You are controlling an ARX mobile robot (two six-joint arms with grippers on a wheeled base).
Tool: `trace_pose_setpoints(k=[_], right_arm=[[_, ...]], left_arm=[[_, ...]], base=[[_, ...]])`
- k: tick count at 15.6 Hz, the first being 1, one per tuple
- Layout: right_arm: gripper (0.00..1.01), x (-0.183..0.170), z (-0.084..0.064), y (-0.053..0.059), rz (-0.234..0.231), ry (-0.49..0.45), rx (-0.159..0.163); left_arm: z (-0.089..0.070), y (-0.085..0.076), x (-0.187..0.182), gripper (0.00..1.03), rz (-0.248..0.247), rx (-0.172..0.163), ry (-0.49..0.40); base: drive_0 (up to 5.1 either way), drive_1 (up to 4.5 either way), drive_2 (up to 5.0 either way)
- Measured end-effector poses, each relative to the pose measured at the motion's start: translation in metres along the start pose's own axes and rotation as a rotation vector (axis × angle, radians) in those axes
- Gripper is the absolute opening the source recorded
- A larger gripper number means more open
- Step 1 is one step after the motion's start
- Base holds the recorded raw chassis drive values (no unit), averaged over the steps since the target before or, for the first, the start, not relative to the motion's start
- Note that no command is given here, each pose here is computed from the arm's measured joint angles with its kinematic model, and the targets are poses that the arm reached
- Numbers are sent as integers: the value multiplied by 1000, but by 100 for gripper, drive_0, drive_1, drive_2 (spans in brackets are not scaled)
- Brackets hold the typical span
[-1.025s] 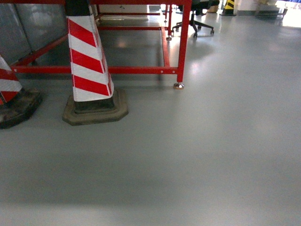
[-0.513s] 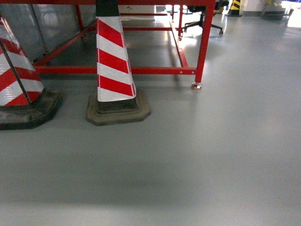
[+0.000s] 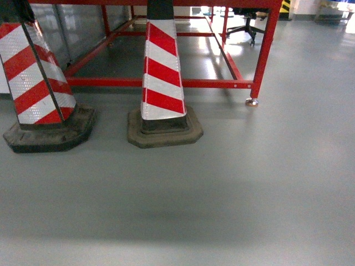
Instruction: Pick capacitor and pack into box
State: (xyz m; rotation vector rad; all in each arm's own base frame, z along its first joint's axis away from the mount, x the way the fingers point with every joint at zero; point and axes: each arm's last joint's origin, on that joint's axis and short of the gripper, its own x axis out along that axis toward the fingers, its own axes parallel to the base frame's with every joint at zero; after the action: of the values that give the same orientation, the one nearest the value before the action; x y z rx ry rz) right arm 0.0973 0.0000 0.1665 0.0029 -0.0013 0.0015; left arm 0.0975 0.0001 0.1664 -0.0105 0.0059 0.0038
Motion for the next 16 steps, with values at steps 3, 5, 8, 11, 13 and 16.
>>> trace_pose_setpoints(k=[3, 5, 8, 11, 13, 16], right_arm=[[98, 0, 0, 0, 2, -3, 0], [98, 0, 0, 0, 2, 0, 0], [98, 0, 0, 0, 2, 0, 0], [98, 0, 0, 0, 2, 1, 0], [98, 0, 0, 0, 1, 2, 0], [98, 0, 0, 0, 0, -4, 0]], left_arm=[[0, 0, 0, 43, -1, 0, -2], [0, 0, 0, 43, -2, 0, -2], [0, 0, 0, 43, -2, 0, -2], [0, 0, 0, 43, -2, 0, -2], [0, 0, 0, 43, -2, 0, -2], [0, 0, 0, 43, -3, 0, -3]], base=[[-504, 242, 242], [-504, 242, 242], [-504, 242, 242], [-504, 242, 242], [-504, 242, 242], [16, 434, -403]])
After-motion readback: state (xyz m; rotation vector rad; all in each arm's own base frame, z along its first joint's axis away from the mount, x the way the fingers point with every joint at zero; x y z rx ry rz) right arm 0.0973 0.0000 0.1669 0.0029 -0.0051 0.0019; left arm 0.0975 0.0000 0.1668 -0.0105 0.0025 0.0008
